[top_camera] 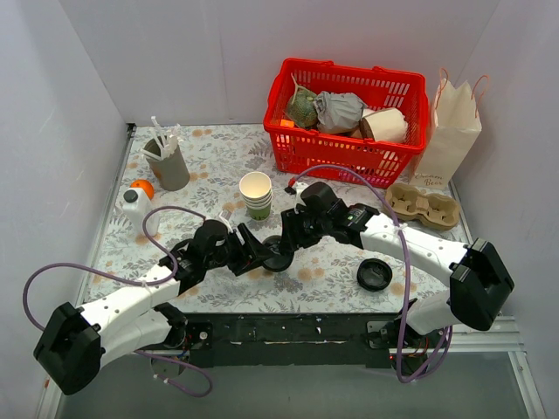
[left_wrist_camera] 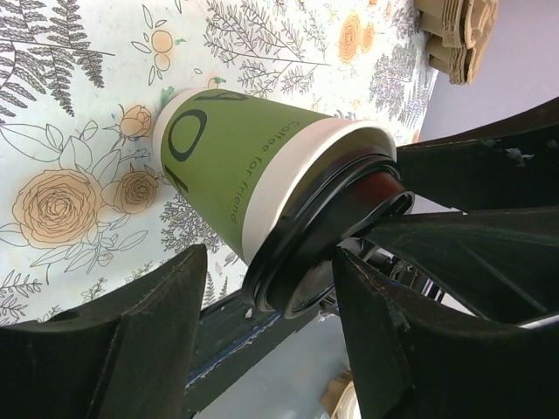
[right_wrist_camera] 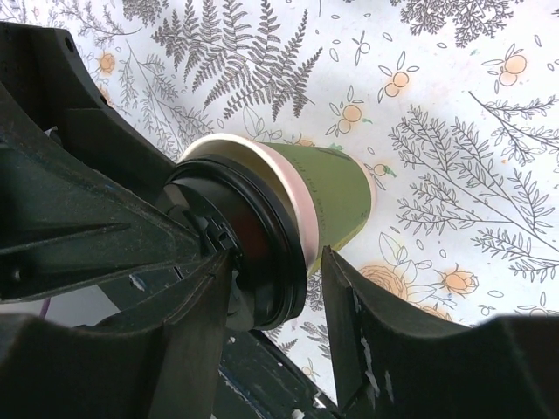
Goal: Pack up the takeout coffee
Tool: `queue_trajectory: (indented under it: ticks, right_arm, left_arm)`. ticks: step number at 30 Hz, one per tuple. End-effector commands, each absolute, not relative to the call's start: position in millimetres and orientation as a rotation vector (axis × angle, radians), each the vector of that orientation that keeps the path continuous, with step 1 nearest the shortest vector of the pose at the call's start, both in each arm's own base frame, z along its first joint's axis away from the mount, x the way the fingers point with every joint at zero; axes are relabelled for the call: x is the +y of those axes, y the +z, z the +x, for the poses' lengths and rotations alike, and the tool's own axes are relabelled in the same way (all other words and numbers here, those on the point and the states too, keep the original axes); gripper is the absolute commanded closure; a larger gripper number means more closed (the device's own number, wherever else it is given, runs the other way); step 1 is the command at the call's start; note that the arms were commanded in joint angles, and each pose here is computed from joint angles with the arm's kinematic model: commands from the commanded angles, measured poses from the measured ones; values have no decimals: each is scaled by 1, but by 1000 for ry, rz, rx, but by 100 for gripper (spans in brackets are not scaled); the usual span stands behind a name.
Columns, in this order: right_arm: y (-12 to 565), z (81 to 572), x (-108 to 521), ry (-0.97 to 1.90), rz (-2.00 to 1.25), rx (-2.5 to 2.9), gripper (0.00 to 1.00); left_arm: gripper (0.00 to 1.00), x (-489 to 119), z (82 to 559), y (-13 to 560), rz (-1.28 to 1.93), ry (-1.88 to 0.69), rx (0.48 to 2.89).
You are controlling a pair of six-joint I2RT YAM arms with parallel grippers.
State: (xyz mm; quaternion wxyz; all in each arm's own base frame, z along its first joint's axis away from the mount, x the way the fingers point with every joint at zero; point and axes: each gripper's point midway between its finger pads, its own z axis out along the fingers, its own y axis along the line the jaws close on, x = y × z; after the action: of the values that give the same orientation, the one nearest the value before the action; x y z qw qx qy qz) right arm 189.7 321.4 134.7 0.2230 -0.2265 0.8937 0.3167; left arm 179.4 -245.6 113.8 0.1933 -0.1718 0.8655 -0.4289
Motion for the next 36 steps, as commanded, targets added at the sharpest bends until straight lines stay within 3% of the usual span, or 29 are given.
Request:
queue_trajectory:
  ticks: [1,8,12,19,24,29,36]
  right_arm:
    - [136,198,323,820,-637,2457,47]
    - [134,208,318,787,-581,2450,49]
    - [133,212,315,849,-549,2455,54]
    - [135,209,324,946,-574,2432,55]
    - [139,211,329,971,-580,2420,55]
    - [138,214,328,965,-570,2425,56]
    - [140,220,328,968,-557,2412,57]
  left_arm:
    - [40,-248,191,123,-496,-1186,2400]
    - [26,-253,206,142,-464,-1197,2323]
    - [26,-247,220,144,-455,-1129,2327]
    - [24,-242,236,153,-377,-1124,2289]
    - [23,-250,239,154,-99,-1167,2233]
    - [24,-260,239,169,57,-1235,2117]
    - [30,-262,234,161,149,-1226,2136]
